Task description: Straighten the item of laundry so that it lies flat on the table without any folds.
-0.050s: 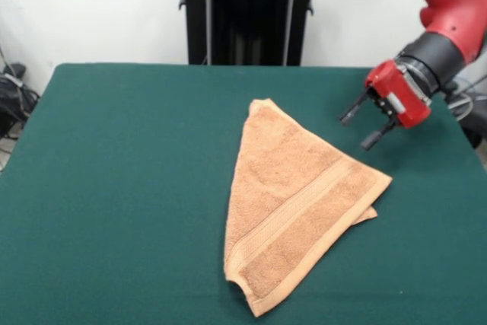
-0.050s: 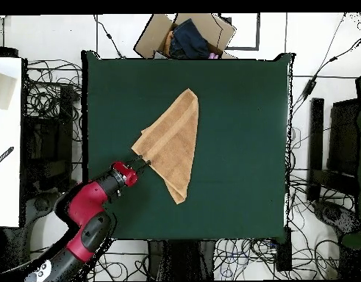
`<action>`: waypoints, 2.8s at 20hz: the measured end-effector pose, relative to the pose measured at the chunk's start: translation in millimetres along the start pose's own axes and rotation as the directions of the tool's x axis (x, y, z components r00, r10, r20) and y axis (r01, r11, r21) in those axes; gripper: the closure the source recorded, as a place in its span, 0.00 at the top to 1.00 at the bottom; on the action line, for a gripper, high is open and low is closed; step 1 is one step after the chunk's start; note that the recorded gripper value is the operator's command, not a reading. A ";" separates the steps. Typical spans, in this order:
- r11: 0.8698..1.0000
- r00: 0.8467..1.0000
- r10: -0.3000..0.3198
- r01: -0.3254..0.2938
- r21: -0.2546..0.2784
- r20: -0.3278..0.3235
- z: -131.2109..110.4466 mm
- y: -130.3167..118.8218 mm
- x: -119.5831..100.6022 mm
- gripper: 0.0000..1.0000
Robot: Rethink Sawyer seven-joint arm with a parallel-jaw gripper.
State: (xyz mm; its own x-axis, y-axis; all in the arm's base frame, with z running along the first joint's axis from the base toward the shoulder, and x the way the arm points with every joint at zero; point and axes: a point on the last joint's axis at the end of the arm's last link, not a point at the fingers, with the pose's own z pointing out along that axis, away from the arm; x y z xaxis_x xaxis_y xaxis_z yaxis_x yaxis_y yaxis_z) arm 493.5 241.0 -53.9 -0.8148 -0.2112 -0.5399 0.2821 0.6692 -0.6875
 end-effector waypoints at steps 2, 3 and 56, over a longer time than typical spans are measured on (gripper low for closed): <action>1.000 1.000 0.030 -0.030 0.009 -0.001 0.1 -1.8 -0.2 1.00; 0.999 0.999 0.044 -0.044 0.014 0.004 0.1 -2.7 -1.1 1.00; 0.933 0.950 -0.313 0.307 0.189 0.005 -23.5 -15.9 -4.4 1.00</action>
State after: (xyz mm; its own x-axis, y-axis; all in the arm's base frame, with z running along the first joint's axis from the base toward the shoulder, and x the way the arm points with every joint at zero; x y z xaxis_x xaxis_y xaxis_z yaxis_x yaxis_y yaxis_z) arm 480.8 248.0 -29.1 -0.8598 -0.4134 -0.2996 0.1092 0.4244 -0.8989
